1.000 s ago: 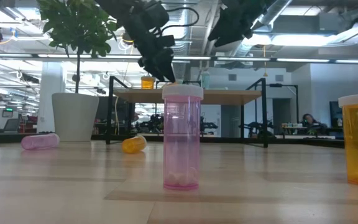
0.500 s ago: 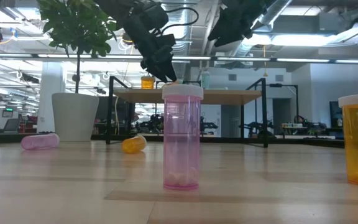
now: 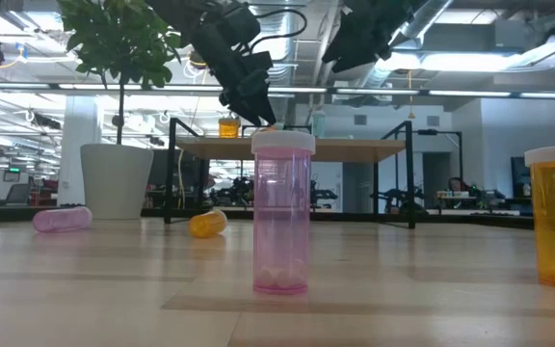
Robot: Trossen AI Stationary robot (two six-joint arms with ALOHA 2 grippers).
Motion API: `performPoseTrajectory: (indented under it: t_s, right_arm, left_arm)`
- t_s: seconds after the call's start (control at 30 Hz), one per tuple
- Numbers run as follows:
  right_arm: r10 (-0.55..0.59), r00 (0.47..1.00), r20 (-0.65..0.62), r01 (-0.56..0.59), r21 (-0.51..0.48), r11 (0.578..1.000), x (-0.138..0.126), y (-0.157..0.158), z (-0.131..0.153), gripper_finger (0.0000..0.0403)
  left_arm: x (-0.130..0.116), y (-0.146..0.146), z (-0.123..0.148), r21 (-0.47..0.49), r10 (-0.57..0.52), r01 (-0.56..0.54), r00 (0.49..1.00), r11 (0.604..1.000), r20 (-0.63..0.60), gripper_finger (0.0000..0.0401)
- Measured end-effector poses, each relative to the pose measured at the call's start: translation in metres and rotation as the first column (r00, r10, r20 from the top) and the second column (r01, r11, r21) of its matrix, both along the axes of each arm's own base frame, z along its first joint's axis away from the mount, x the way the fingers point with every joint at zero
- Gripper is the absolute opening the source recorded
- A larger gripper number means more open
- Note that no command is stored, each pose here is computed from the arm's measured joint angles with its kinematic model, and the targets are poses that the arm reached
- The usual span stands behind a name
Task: Pick and place medicine bottles onto shelf by color
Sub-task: Adjust the large orange pill bottle on the shelf
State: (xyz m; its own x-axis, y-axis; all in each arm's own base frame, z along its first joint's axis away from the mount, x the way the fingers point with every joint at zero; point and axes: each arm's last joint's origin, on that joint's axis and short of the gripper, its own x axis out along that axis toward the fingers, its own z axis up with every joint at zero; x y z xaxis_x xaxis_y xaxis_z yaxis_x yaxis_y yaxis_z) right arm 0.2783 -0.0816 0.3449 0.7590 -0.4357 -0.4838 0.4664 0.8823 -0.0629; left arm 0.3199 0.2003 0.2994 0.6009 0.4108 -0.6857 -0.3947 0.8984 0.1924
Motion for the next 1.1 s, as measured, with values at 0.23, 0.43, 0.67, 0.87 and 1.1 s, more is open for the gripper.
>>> performPoseTrajectory:
  t_s: [0.23,0.43,0.67,0.87,1.1]
  right_arm:
    - [-0.002,1.000,0.003,0.002,0.004,1.000,0.000,0.000,0.000,0.0270]
    - [-0.003,1.000,0.007,0.003,0.004,1.000,0.000,0.000,0.000,0.0270]
    - [-0.004,1.000,0.016,0.004,0.003,1.000,0.001,0.000,0.001,0.0270]
    - [-0.004,1.000,0.027,0.004,0.000,1.000,0.001,0.000,0.002,0.0270]
    - [-0.004,1.000,0.028,0.004,0.000,1.000,0.001,0.000,0.002,0.0270]
  left_arm:
    - [-0.001,0.002,0.000,0.010,-0.004,0.004,1.000,1.000,-0.004,0.0400]
    - [0.000,0.003,0.001,0.030,-0.018,0.018,1.000,0.999,-0.003,0.0400]
    - [-0.003,0.007,0.001,0.010,-0.032,0.032,0.999,0.999,0.007,0.0400]
    - [0.003,0.011,-0.011,0.009,-0.031,0.031,0.999,0.999,-0.016,0.0400]
    - [0.003,0.014,-0.017,-0.004,-0.020,0.020,0.999,1.000,-0.037,0.0400]
